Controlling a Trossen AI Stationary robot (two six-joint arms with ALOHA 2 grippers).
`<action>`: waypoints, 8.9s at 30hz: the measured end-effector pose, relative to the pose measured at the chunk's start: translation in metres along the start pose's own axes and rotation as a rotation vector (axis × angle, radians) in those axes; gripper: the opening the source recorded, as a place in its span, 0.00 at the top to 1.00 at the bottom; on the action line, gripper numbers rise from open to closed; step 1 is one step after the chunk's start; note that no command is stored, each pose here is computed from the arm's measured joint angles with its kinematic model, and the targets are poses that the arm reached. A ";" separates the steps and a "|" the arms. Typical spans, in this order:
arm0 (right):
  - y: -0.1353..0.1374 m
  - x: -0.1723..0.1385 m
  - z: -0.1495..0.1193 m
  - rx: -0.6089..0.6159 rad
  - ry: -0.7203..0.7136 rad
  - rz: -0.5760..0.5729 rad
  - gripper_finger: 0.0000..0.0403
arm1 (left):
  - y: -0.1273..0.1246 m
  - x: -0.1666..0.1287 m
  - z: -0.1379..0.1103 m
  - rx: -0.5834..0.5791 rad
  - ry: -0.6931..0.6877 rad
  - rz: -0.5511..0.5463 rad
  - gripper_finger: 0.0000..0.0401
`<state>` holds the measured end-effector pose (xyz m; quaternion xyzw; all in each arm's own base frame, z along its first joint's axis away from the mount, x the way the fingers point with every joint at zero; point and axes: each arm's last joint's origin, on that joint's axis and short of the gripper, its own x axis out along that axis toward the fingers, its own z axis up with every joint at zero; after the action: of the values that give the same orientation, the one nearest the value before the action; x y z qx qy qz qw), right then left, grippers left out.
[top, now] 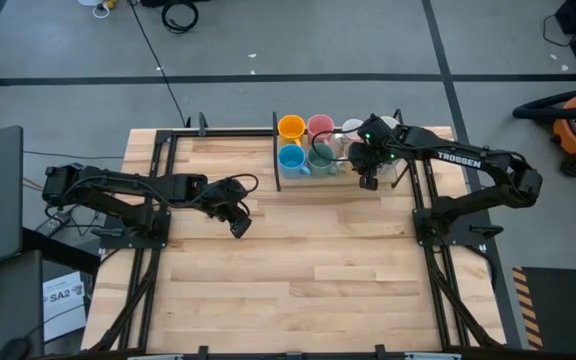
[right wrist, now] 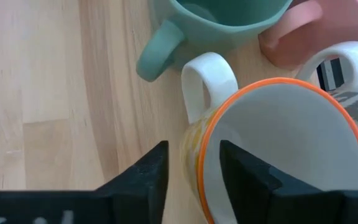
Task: Place coffee mugs
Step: Return to Home Position
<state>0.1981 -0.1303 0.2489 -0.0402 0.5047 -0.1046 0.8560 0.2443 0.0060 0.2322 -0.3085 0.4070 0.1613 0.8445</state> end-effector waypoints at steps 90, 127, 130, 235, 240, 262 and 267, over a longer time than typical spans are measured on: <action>0.096 -0.108 -0.128 0.312 -0.981 0.233 0.54 | 0.015 -0.173 -0.061 0.571 -0.600 -0.120 0.60; 0.106 -0.017 -0.129 0.294 -1.088 0.232 0.54 | 0.050 -0.088 -0.110 0.580 -0.844 -0.275 0.60; 0.106 -0.017 -0.129 0.293 -1.087 0.232 0.54 | 0.058 -0.080 -0.117 0.571 -0.847 -0.282 0.60; 0.108 -0.005 -0.132 0.332 -1.081 0.256 0.54 | 0.096 -0.049 -0.118 0.678 -0.875 -0.294 0.60; 0.108 -0.005 -0.132 0.332 -1.081 0.255 0.54 | 0.095 -0.050 -0.117 0.669 -0.893 -0.307 0.60; 0.108 -0.005 -0.132 0.332 -1.086 0.256 0.54 | 0.089 -0.050 -0.121 0.774 -0.943 -0.559 0.60; 0.108 -0.005 -0.132 0.331 -1.088 0.256 0.54 | 0.091 -0.045 -0.123 0.770 -0.888 -0.531 0.60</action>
<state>0.0955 -0.0191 0.1701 0.1076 -0.0301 -0.0420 0.9928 0.0967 -0.0059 0.1735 0.0226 -0.0430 -0.0984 0.9940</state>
